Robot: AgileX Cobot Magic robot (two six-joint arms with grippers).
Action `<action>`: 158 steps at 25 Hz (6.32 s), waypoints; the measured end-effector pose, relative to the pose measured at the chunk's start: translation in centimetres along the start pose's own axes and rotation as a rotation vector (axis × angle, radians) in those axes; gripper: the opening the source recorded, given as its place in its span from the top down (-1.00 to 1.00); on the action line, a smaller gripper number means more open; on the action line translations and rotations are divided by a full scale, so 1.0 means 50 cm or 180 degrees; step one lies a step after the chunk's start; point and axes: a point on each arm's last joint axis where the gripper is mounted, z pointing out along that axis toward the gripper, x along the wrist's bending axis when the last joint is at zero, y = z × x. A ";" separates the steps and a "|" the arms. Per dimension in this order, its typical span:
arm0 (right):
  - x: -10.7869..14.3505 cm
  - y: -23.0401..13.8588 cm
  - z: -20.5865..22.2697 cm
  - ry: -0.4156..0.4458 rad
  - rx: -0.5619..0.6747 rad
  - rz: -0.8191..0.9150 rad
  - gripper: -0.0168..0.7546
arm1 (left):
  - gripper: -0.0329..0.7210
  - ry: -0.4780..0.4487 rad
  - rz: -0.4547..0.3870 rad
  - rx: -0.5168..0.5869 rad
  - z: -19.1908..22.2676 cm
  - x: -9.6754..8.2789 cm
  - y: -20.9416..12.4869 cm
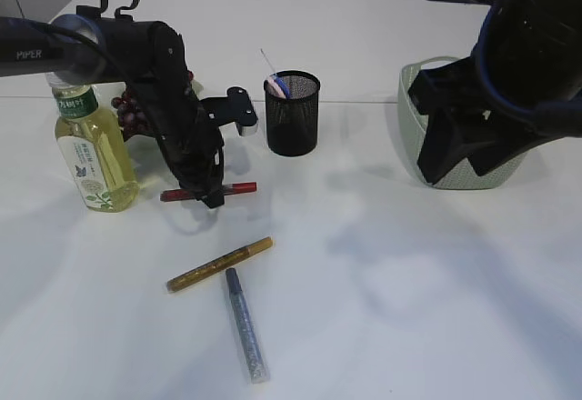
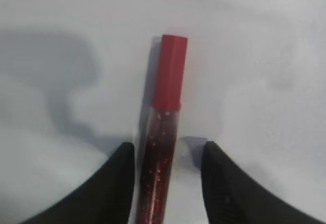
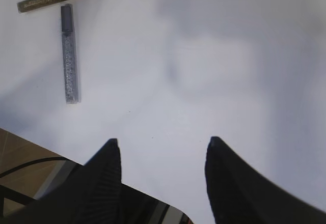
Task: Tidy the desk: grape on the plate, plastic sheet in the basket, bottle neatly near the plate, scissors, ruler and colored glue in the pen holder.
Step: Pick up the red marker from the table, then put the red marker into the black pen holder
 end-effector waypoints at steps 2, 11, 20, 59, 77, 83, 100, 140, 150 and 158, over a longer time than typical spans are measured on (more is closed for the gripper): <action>0.000 0.000 0.000 0.0000 0.0000 0.0000 -0.14 | 0.09 0.0000 0.0000 0.0000 0.000 0.000 0.000; 0.000 0.000 0.000 0.0000 0.0000 0.0000 -0.14 | 0.23 -0.0022 -0.0001 0.0016 0.002 -0.001 -0.001; 0.000 0.000 0.000 0.0000 0.0000 0.0000 -0.14 | 0.46 -0.0057 -0.0001 0.0040 0.002 -0.003 -0.003; 0.000 0.000 0.000 0.0006 0.0000 -0.0005 -0.14 | 0.65 -0.0348 -0.2335 -0.0595 -0.225 0.004 0.088; 0.000 0.000 0.000 0.0006 0.0000 -0.0086 -0.14 | 0.65 0.0291 -0.2431 -0.1677 -0.210 -0.046 0.039; 0.000 0.000 0.000 0.0006 0.0000 -0.0086 -0.14 | 0.65 0.0993 -0.2538 -0.2251 -0.185 -0.047 0.042; 0.000 0.000 0.000 0.0006 0.0000 -0.0092 -0.14 | 0.65 0.2057 -0.2490 -0.3383 -0.238 -0.061 0.121; 0.000 0.000 0.000 0.0006 0.0000 -0.0136 -0.14 | 0.65 0.1647 -0.2582 -0.3512 -0.105 0.001 0.225; 0.000 0.000 0.000 0.0006 0.0000 -0.0136 -0.14 | 0.47 0.1674 -0.2492 -0.3483 -0.099 0.001 0.226; 0.000 0.000 0.000 0.0006 0.0000 -0.0136 -0.14 | 0.26 0.1671 -0.2497 -0.3484 -0.099 0.001 0.226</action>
